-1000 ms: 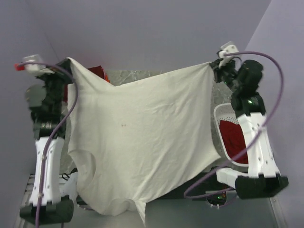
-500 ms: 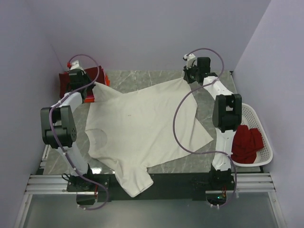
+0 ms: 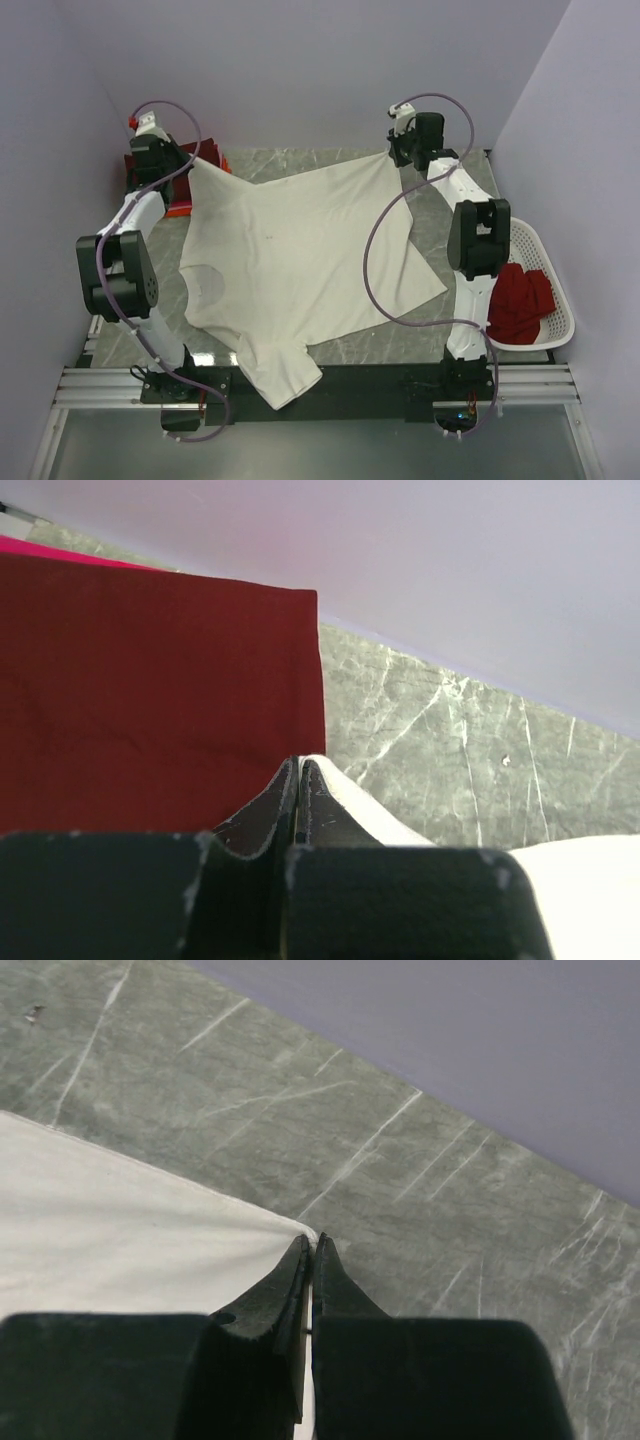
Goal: Fold and stack the t-shirts
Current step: Flatten the tshirt out, then fold the tshirt
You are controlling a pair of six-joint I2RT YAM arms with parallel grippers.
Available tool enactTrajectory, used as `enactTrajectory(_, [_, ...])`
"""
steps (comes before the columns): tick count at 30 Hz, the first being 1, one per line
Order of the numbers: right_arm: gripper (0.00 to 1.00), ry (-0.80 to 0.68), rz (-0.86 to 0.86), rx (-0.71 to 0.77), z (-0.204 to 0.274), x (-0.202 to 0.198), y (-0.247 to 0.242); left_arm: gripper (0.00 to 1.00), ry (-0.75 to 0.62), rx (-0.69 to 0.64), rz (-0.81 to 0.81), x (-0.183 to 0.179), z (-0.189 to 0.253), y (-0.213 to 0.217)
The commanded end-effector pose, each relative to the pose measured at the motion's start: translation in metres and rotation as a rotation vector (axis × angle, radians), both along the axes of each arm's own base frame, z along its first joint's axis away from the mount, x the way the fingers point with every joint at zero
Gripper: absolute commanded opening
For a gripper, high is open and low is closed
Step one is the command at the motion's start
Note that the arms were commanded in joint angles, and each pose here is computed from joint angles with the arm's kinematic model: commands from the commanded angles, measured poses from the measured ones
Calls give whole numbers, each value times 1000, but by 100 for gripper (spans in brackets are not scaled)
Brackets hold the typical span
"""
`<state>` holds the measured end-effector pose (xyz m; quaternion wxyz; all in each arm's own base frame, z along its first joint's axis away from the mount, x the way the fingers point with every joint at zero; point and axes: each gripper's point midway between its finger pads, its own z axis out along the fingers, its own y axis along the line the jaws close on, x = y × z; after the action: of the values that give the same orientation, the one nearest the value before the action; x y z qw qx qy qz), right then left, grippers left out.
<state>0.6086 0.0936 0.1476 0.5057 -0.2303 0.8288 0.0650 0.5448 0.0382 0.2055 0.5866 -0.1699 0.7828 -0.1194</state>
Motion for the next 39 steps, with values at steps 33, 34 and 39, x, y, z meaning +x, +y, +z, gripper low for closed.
enactTrajectory(33, [0,-72,66,62,45,-82,-30,1,25,-116,-20,-143,23,-45])
enactTrajectory(34, [0,-70,70,61,45,-83,-29,1,16,-120,-17,-147,26,-45])
enactTrajectory(39, [0,-59,71,55,37,-82,-29,1,52,-157,-15,-165,15,-51])
